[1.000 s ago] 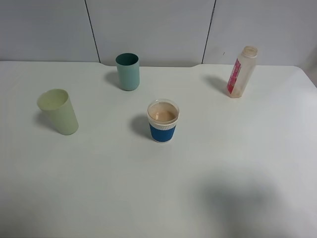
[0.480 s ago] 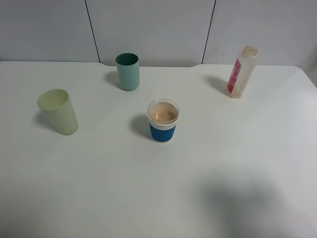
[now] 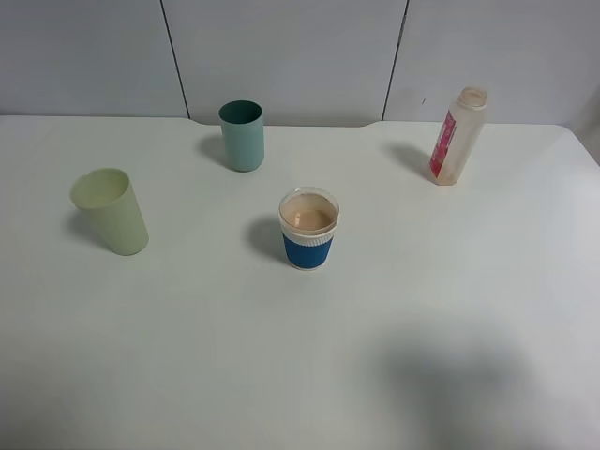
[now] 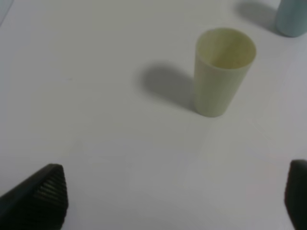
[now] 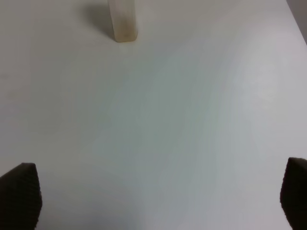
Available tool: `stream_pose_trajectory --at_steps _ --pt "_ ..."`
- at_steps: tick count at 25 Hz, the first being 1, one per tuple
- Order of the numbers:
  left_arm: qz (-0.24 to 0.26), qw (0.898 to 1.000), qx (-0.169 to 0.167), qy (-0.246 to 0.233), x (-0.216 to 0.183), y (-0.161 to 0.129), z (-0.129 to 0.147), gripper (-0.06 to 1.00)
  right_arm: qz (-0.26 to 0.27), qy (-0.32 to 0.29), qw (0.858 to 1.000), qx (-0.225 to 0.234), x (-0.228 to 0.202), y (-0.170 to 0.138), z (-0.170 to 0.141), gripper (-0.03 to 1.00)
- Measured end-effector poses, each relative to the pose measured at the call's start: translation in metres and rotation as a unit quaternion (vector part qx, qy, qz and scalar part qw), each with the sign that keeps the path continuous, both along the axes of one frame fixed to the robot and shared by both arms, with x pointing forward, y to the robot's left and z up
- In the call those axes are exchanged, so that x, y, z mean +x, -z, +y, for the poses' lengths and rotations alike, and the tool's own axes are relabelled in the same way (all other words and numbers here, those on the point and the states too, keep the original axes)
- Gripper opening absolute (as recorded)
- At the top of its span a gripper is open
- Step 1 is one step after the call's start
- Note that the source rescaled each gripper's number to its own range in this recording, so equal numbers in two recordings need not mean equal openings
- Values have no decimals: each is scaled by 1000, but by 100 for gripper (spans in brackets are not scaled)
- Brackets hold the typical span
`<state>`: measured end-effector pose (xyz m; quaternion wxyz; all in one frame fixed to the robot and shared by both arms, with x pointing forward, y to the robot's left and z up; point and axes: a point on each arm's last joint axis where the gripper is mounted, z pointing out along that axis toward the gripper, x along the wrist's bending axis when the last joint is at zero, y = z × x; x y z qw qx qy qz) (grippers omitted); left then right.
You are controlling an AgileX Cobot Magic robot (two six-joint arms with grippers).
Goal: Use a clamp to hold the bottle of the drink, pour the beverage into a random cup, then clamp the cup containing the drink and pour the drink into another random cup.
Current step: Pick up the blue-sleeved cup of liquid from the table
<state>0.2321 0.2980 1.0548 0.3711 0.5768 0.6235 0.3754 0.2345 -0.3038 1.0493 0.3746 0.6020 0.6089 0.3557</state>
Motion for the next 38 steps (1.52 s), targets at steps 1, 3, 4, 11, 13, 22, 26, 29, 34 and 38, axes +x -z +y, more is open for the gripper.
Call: stream_pose_trajectory --at_steps 1,3,4,11,13,22,26,29,34,38 --pt "0 1000 0 0 0 0 0 67 0 0 1000 0 0 0 0 100" --pt "0 1000 2 1 0 0 0 67 0 0 1000 0 0 0 0 100" --pt "0 1000 3 2 0 0 0 67 0 0 1000 0 0 0 0 100" --pt "-8 999 -25 35 1 -1 -8 67 0 0 1000 0 0 0 0 100" --pt "-27 997 -47 53 2 -5 -12 67 0 0 1000 0 0 0 0 100" --pt "-130 982 -108 83 14 -30 -20 67 0 0 1000 0 0 0 0 100" --pt "-114 983 -103 96 28 -33 -21 67 0 0 1000 0 0 0 0 100" --pt "-85 985 -85 124 50 -34 -23 67 0 0 1000 0 0 0 0 100" --pt "-46 986 -59 150 70 -30 -24 67 0 0 1000 0 0 0 0 100" --pt "-37 985 -52 160 76 -29 -24 67 0 0 1000 0 0 0 0 100"
